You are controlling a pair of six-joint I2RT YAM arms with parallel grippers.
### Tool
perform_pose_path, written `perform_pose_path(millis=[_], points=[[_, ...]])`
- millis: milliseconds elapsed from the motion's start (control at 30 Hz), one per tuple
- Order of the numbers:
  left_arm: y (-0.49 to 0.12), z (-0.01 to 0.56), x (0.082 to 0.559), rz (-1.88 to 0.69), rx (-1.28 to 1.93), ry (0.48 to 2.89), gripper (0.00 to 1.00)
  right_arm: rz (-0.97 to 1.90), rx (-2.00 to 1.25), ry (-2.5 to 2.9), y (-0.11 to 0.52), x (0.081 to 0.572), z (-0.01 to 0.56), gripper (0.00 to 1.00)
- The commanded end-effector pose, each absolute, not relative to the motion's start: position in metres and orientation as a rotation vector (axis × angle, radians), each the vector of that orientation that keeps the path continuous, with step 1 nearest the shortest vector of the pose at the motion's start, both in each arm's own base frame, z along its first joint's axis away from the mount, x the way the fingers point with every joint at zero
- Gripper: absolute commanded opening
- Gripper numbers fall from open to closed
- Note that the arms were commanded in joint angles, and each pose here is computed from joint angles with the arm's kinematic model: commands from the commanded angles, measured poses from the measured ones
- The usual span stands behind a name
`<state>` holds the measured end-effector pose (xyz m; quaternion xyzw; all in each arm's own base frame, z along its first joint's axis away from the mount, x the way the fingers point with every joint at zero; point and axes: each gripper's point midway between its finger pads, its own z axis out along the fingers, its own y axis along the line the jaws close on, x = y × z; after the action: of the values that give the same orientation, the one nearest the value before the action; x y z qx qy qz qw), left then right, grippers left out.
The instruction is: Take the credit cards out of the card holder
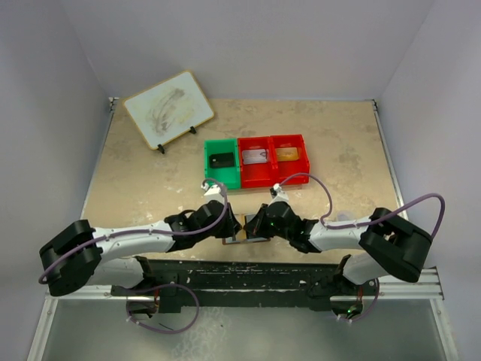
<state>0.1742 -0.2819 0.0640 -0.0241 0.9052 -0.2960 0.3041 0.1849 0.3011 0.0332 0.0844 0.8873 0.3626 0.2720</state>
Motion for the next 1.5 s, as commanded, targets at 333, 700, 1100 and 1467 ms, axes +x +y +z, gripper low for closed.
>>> perform_pose_path(millis=[333,700,1100,1467], points=[[-0.273,0.032,0.179,-0.609,-0.005,2.452,0.20,1.067,0.237,2.380,0.310,0.179,0.034,0.00],[-0.255,0.018,0.173,-0.558,-0.044,2.470,0.14,1.088,0.251,2.370,0.310,0.178,0.035,0.06],[-0.245,0.008,0.170,-0.505,-0.047,2.492,0.13,1.101,0.264,2.347,0.304,0.176,0.036,0.07],[-0.246,0.003,0.163,-0.513,-0.024,2.513,0.12,1.138,0.270,2.321,0.306,0.177,0.043,0.13]])
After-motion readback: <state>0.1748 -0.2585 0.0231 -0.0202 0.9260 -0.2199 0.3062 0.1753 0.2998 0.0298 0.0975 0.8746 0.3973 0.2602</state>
